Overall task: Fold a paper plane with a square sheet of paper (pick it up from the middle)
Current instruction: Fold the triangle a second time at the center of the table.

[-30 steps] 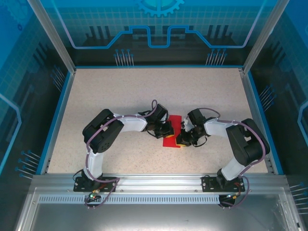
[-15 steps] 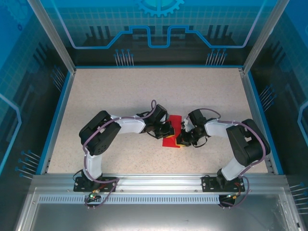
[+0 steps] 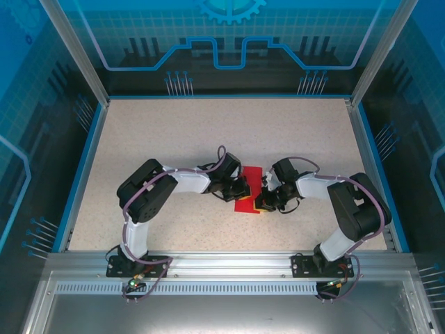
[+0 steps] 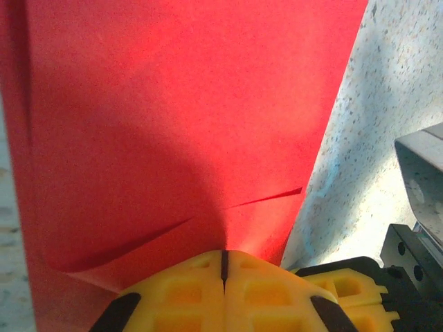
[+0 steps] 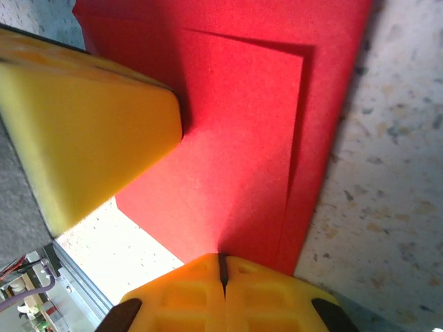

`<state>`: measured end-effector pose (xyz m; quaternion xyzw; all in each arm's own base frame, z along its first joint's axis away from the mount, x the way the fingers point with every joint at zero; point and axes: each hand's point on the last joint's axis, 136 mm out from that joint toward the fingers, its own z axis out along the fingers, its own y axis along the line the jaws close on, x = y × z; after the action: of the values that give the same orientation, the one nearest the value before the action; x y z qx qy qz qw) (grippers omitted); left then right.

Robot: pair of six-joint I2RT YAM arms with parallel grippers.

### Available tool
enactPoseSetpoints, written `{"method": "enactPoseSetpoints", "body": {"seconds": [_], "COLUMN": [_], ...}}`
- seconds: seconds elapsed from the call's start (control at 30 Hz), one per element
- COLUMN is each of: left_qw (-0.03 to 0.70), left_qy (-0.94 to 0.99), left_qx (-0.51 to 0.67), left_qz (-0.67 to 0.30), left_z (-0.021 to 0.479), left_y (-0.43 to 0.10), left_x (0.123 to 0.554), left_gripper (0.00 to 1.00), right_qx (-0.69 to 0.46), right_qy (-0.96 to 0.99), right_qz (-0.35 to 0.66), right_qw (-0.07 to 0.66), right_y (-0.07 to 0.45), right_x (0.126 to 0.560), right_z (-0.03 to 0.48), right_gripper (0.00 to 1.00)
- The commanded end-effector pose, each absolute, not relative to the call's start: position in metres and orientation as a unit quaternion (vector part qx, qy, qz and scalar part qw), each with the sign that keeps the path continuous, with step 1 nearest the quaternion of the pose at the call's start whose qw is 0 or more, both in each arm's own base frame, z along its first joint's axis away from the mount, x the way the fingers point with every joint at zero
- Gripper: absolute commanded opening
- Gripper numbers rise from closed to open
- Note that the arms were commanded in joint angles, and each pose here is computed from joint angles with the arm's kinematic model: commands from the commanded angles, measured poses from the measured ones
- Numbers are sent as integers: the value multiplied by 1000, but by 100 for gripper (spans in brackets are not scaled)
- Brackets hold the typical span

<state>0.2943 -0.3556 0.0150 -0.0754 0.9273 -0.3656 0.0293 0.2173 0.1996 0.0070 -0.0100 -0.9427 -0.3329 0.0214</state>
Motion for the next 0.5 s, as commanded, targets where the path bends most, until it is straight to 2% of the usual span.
{"method": "enactPoseSetpoints", "body": {"seconds": [0.0, 0.47], "left_qw": [52, 72], "left_qy": [946, 940], "left_qx": [-112, -135], "left_qz": [-301, -305], "left_z": [-18, -14], "left_y": [-312, -279], "left_x": [310, 332], "left_gripper": [0, 0], "right_qx": [-45, -44], "right_qy": [-964, -961], "right_qz": [-256, -265], "right_qw": [65, 67], "right_y": [168, 170], "right_x": [192, 192], "right_z": [-26, -26], "right_gripper": [4, 3]}}
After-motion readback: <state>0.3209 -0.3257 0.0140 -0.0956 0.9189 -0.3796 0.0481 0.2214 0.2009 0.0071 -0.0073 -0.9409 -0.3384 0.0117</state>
